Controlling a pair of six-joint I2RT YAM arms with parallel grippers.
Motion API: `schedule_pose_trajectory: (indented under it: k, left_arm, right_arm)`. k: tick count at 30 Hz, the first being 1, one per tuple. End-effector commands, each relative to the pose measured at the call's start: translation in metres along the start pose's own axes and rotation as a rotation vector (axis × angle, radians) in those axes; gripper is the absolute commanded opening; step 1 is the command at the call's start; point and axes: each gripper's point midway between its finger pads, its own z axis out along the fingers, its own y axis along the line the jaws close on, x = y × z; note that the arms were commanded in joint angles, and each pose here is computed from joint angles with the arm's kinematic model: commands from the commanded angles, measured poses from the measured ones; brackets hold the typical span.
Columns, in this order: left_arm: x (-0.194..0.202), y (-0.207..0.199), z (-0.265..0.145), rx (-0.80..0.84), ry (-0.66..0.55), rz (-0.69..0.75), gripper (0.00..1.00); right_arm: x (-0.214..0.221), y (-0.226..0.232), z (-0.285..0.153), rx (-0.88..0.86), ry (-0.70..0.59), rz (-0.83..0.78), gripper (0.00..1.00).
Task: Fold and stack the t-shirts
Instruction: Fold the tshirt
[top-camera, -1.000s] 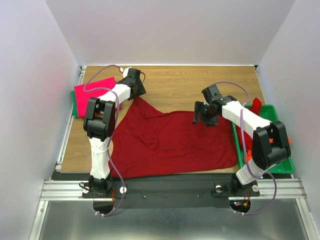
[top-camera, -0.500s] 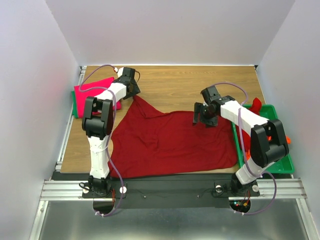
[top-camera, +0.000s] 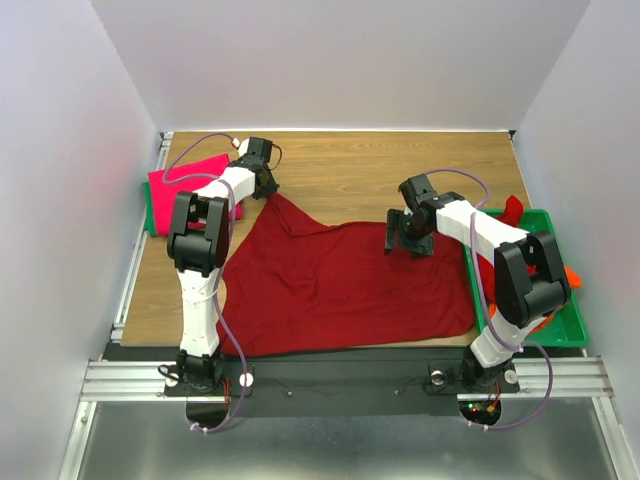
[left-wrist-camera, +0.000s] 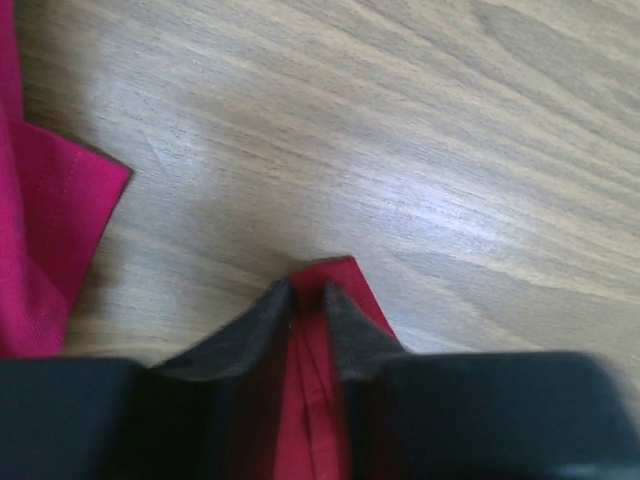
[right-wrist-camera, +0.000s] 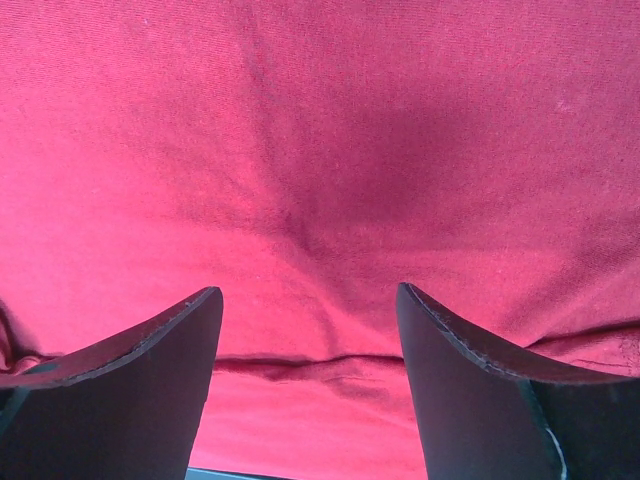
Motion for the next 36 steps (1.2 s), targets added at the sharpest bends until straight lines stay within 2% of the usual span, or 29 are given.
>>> schedule_pose_trajectory:
  k: [1, 5, 8, 13, 21, 32, 36]
  left_arm:
    - [-0.017, -0.009, -0.007, 0.023, -0.041, 0.002, 0.22]
    - [-0.022, -0.012, -0.009, 0.029, -0.051, 0.007, 0.06]
    - [-0.026, -0.014, -0.011, 0.033, -0.055, 0.008, 0.00]
    - [-0.037, -0.017, -0.024, 0.048, -0.076, 0.001, 0.00]
    - [-0.053, -0.003, -0.040, 0.045, -0.108, -0.037, 0.00]
    - [-0.062, 0.024, -0.043, 0.021, -0.120, -0.077, 0.00]
    - [-0.062, 0.031, -0.043, 0.009, -0.117, -0.078, 0.00]
  right_arm:
    - [-0.016, 0.010, -0.009, -0.014, -0.049, -0.014, 0.76]
    - [-0.019, 0.004, -0.010, 0.017, -0.068, -0.011, 0.76]
    - [-0.023, 0.001, -0.012, 0.032, -0.083, -0.011, 0.76]
    - [-0.046, -0.020, -0.023, 0.130, -0.154, 0.002, 0.77]
    - [-0.083, -0.070, -0.028, 0.215, -0.197, 0.084, 0.77]
    - [-0.114, -0.078, 0.003, 0.257, -0.173, 0.081, 0.78]
    - [-0.132, -0.078, 0.008, 0.274, -0.202, 0.090, 0.78]
